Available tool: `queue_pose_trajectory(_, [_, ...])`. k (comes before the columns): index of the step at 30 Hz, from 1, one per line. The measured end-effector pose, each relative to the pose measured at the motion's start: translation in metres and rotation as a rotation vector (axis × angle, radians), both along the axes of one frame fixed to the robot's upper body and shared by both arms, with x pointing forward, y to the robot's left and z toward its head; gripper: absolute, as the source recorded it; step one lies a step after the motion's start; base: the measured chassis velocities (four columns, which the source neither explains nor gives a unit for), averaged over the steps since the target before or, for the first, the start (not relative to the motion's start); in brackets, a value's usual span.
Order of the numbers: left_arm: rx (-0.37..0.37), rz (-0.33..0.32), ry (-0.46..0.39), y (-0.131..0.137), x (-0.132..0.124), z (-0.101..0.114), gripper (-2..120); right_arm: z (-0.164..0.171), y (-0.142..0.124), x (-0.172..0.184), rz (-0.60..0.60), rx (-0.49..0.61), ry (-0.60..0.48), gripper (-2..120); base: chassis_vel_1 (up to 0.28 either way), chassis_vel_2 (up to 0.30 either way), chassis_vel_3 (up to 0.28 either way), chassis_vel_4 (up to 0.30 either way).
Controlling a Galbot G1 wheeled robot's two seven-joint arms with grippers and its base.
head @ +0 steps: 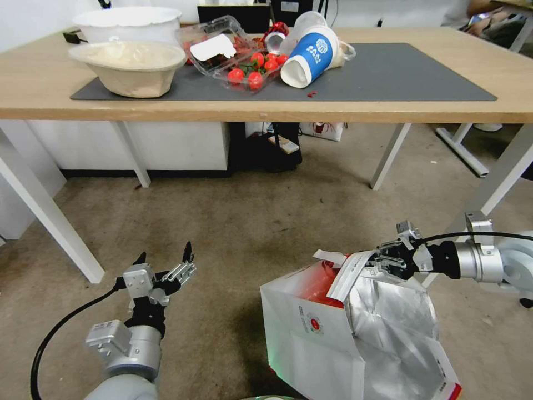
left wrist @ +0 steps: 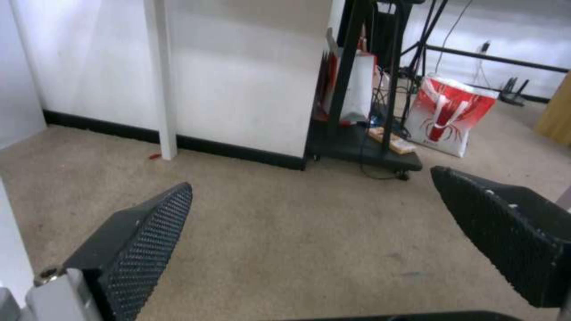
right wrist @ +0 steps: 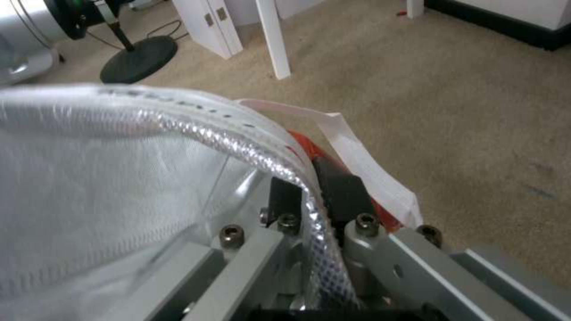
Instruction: Pick up the food delivery bag from the floor and place it on the table.
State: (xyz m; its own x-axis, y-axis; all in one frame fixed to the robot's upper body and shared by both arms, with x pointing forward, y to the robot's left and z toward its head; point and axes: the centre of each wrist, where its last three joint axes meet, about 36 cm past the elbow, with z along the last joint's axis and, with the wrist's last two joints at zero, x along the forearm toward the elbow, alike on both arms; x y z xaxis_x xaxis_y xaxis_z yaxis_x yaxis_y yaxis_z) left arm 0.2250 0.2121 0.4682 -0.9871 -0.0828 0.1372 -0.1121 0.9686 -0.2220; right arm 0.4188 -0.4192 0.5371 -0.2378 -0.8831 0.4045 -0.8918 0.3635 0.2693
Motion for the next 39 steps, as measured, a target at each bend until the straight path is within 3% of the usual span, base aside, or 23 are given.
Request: queue_pose_trajectory(39, [-0.029,-0.001,0.011,0.0,-0.003,0.0073,100,0.0019,0.0015,-0.0009,0.027,0.007,-0.014,0,0.0,0.0,0.0,0.0])
